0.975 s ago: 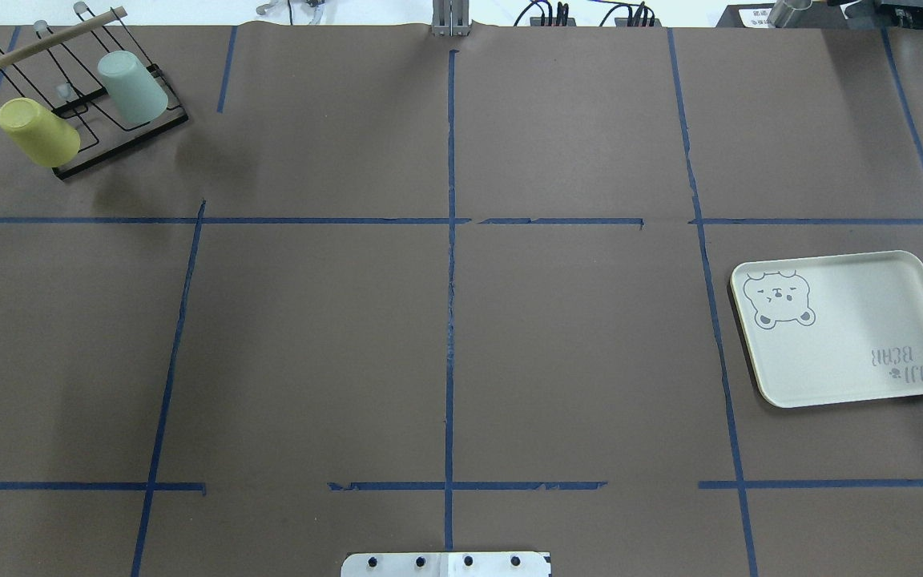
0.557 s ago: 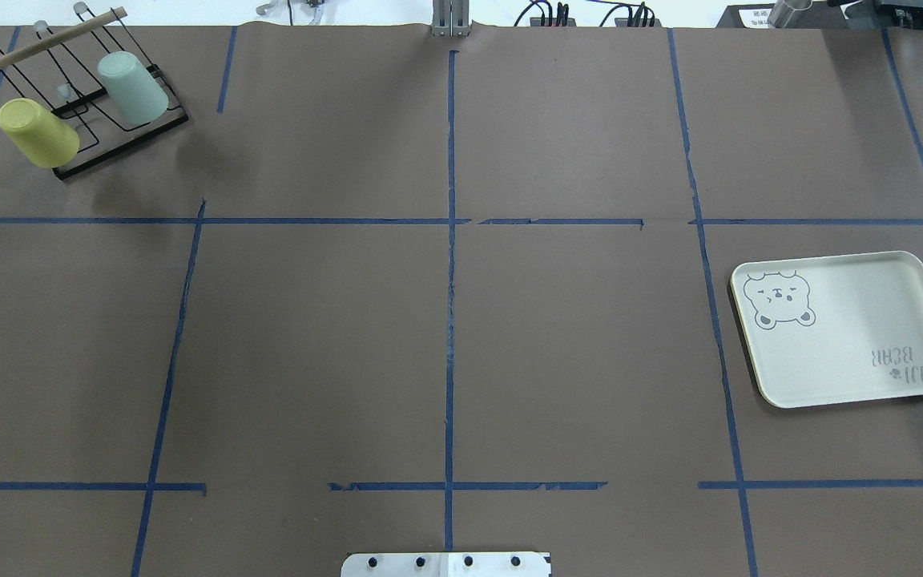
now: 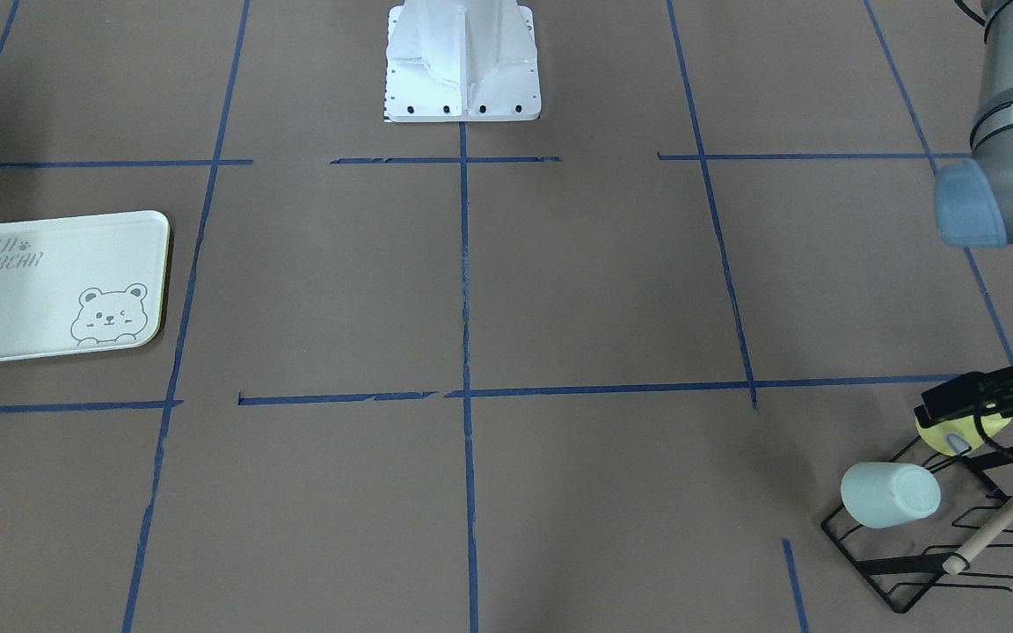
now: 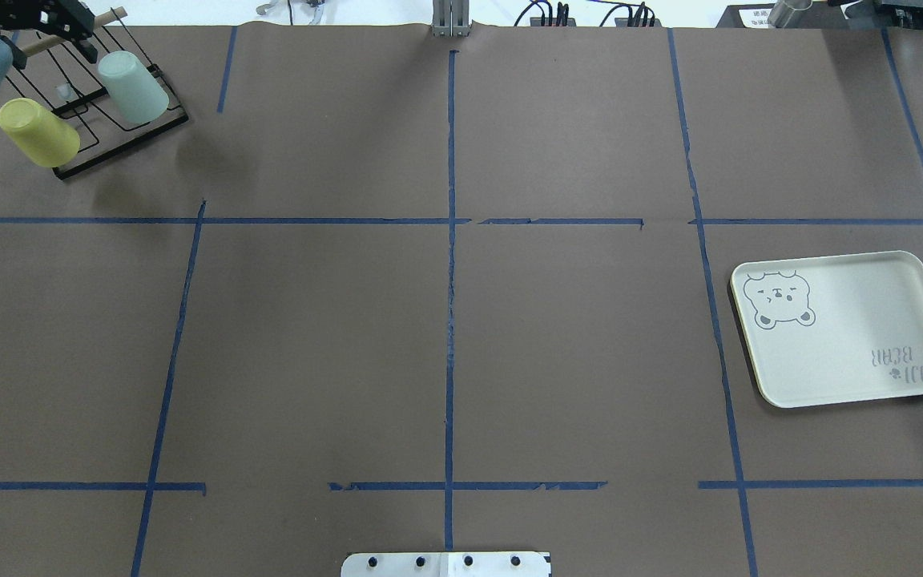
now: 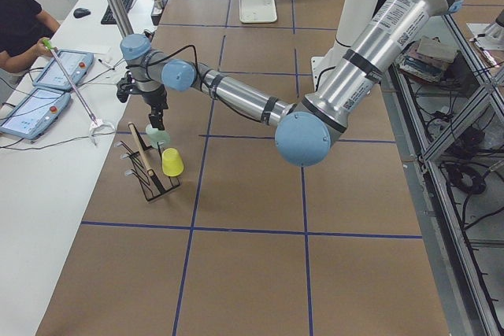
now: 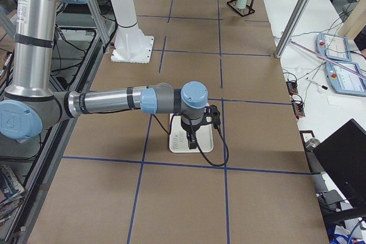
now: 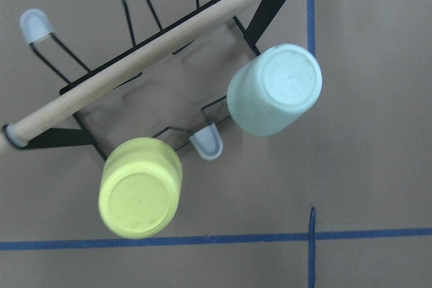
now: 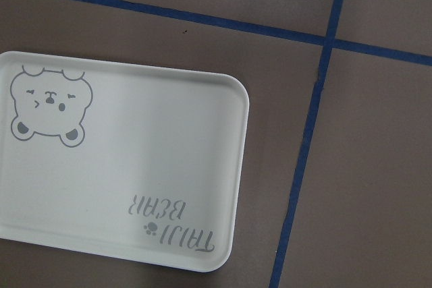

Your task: Left arm grabs green cup and hands to right arm on tray

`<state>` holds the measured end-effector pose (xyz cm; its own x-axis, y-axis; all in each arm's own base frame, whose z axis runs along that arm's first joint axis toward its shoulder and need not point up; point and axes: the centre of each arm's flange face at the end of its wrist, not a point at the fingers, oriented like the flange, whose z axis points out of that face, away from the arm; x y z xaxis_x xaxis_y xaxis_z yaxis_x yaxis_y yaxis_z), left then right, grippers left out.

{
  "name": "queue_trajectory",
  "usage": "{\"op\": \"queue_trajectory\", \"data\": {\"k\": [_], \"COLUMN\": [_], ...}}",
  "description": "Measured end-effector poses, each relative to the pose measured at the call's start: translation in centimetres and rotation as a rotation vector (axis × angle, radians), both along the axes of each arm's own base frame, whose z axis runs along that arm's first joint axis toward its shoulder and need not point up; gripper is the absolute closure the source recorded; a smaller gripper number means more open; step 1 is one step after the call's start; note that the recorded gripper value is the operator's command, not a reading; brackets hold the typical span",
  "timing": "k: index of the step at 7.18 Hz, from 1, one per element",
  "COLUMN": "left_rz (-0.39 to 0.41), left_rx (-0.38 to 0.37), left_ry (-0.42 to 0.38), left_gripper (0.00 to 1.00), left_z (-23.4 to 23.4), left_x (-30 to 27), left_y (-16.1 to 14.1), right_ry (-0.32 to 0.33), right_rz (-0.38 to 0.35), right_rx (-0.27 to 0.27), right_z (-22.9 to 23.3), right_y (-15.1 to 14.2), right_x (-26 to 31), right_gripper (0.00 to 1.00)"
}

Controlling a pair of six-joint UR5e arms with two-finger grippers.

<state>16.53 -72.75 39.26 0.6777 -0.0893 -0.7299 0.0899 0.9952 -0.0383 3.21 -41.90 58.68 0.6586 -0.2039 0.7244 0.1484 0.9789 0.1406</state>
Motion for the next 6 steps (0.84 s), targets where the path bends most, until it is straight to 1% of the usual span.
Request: {"op": "queue_trajectory", "data": {"k": [1, 3, 4, 6], "left_rz": [-0.004, -0.007, -0.007, -0.021], "left_rx": [-0.001, 0.021, 0.028, 0.041], "left_ry": [-0.014, -0.049, -0.056, -0.087], "left_gripper": [0.00, 0.00, 0.00, 0.01], "left_z": [0.2, 1.0, 1.4, 2.2], "left_x": [1.2, 3.1, 4.0, 6.8], "left_y": [-1.7, -3.7, -4.2, -4.2], "right_ry": [-0.001, -0.006, -0.008, -0.009], "right_rz": [0.000, -0.002, -0.003, -0.004], "right_rx": [0.005, 0.000, -0.002, -0.007], "right_z": [0.1, 0.5, 0.6, 0.9], "right_y": [0.2, 0.6, 0.8, 1.0], "right_x": [0.0, 0.0, 0.0, 0.0], "right_gripper": [0.00, 0.00, 0.00, 0.00]}}
